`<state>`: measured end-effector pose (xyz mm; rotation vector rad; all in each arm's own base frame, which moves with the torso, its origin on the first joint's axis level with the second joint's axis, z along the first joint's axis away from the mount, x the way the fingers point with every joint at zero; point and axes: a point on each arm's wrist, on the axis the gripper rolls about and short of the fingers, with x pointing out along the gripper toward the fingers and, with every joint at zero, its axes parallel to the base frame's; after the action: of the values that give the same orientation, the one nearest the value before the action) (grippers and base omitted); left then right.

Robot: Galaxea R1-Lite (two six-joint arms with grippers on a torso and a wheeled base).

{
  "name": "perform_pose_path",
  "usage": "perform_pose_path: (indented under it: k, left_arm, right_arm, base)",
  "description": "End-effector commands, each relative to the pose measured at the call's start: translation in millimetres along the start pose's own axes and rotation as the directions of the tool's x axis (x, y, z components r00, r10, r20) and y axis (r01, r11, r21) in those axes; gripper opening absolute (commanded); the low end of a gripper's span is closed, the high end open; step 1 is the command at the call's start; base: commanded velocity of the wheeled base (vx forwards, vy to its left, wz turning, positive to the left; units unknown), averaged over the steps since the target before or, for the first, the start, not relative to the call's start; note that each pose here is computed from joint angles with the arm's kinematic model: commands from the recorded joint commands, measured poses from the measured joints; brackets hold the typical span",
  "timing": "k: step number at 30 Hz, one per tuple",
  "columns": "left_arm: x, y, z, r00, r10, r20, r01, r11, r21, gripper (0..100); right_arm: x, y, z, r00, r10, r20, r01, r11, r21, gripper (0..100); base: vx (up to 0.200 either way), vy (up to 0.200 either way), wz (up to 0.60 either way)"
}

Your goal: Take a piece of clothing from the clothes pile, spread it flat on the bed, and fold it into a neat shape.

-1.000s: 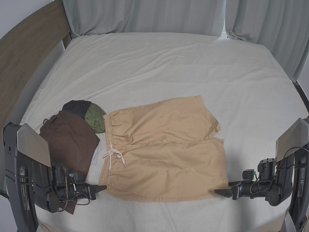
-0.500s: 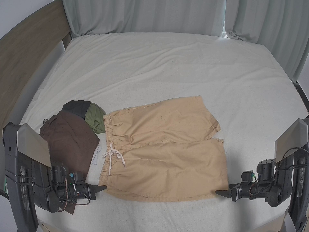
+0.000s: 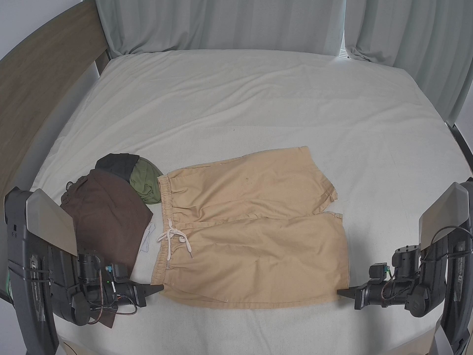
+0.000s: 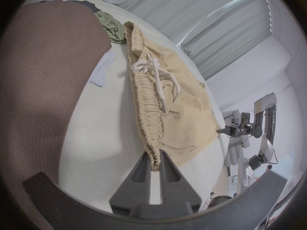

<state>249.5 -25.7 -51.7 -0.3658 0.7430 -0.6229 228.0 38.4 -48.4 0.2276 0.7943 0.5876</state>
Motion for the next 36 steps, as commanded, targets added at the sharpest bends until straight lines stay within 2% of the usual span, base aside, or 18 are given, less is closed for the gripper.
perform_pose_path:
  k: [1,8,20,26,36]
  left_arm:
    - [-3.7,-1.2,-0.9,1.0,-0.029,-0.006,0.029,1.0,-0.008,0]
    - [-10.7,-5.4,-7.7,0.998,-0.051,-0.036,0.05,0.998,-0.026,0]
    - [-30.6,-3.0,-15.7,0.998,-0.04,-0.047,0.041,0.999,0.017,0]
    - [-36.2,-7.7,-23.7,0.995,-0.049,-0.082,0.052,0.998,0.037,0]
    - [-31.1,-8.0,-13.1,0.997,-0.065,-0.044,0.069,0.994,0.086,0]
  right_arm:
    - [-6.6,2.5,-4.4,1.0,-0.004,-0.02,0.004,1.0,0.012,0]
    - [-16.7,8.8,-12.0,0.998,0.001,-0.059,-0.001,1.0,0.003,0]
    - [-18.0,4.7,-13.9,0.998,-0.008,-0.065,0.004,0.998,-0.063,0]
    - [-18.6,4.1,-14.0,0.998,0.025,-0.064,-0.03,0.997,-0.075,0]
    - [-21.2,6.3,-5.8,0.998,0.051,-0.02,-0.053,0.994,-0.099,0]
  base:
    - [0.0,0.0,0.0]
    - [0.0,0.0,0.0]
    - [0.0,0.0,0.0]
    - [0.0,0.0,0.0]
    - [0.0,0.0,0.0]
